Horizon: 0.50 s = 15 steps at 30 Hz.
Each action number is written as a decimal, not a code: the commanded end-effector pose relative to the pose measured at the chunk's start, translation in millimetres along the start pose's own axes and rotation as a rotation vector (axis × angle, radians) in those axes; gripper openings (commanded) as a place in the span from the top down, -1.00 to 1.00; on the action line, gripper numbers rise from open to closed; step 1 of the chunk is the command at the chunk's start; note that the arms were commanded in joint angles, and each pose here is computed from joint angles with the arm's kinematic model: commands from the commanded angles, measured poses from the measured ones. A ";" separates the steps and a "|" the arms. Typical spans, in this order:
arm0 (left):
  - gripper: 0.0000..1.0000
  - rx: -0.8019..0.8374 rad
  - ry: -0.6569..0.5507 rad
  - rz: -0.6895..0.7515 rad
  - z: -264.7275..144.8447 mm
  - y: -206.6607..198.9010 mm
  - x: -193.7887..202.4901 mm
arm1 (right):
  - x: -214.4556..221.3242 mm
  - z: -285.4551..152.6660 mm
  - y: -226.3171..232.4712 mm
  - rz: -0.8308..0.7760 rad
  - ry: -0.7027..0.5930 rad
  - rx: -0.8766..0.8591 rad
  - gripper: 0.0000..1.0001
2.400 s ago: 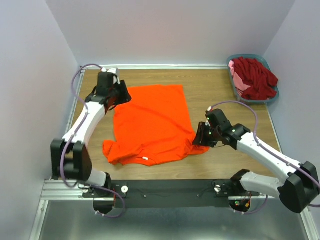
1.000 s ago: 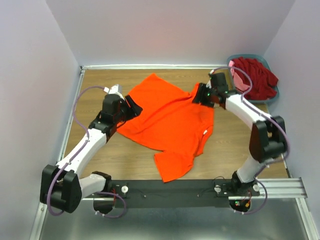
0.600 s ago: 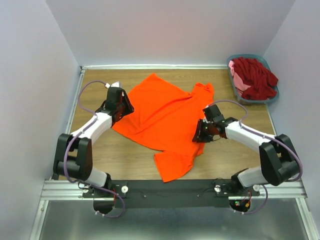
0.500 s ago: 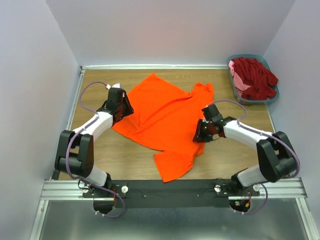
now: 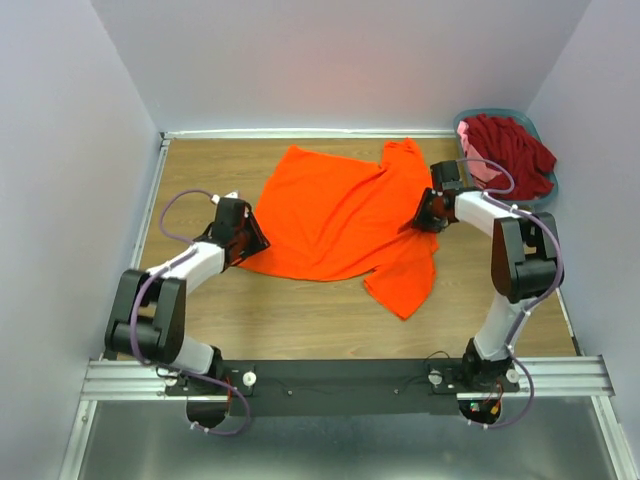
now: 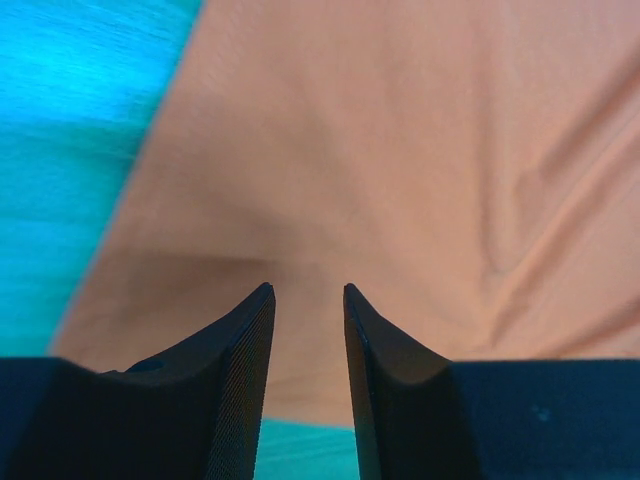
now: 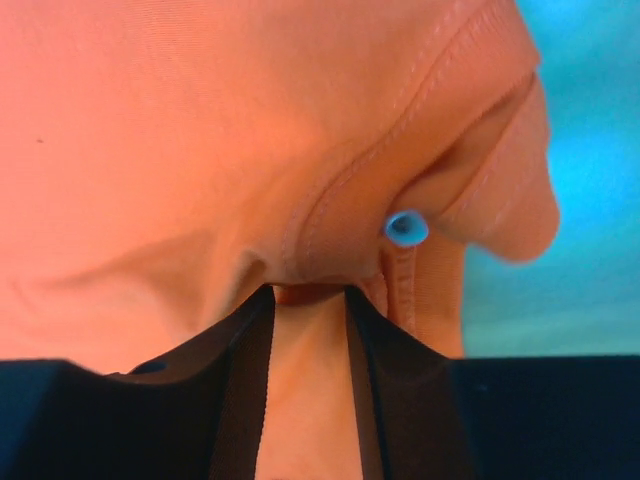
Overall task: Fold and stack the t-shirts
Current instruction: Flatten the tshirt out
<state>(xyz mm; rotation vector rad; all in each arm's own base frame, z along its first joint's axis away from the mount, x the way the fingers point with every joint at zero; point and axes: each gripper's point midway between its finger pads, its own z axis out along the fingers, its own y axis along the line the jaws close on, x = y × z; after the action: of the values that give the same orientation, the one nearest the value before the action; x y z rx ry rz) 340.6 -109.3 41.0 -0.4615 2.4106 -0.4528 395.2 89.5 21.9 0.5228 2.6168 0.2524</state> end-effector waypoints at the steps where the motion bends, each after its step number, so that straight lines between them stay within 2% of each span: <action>1: 0.11 -0.030 -0.161 -0.042 -32.9 0.0 -31.5 | -32.6 4.9 -5.2 -0.085 -0.062 0.064 0.07; 4: 0.01 -0.123 -0.225 -0.096 -54.8 26.7 -35.7 | -36.2 -19.4 10.9 -0.105 -0.077 -0.018 -0.18; 6: -0.01 -0.188 -0.252 -0.120 -64.1 43.0 -34.9 | -37.1 -42.2 12.3 -0.108 -0.108 -0.039 -0.42; 9: -0.01 -0.220 -0.223 -0.129 -62.1 53.1 -23.2 | -11.4 -65.0 2.9 -0.130 -0.076 -0.056 -0.64; 11: -0.01 -0.233 -0.188 -0.128 -55.5 56.1 -16.2 | 4.7 -74.2 -9.1 -0.133 -0.060 -0.037 -0.74; 15: -0.01 -0.277 -0.152 -0.116 -43.1 64.5 -10.5 | 23.6 -103.3 -21.9 -0.131 -0.066 -0.032 -0.76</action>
<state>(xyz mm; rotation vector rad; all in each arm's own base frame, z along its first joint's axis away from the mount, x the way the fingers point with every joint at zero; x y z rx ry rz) 313.7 -51.9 69.6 -0.6807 2.2712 -0.2342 359.1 75.1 105.4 0.3563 2.4802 0.2593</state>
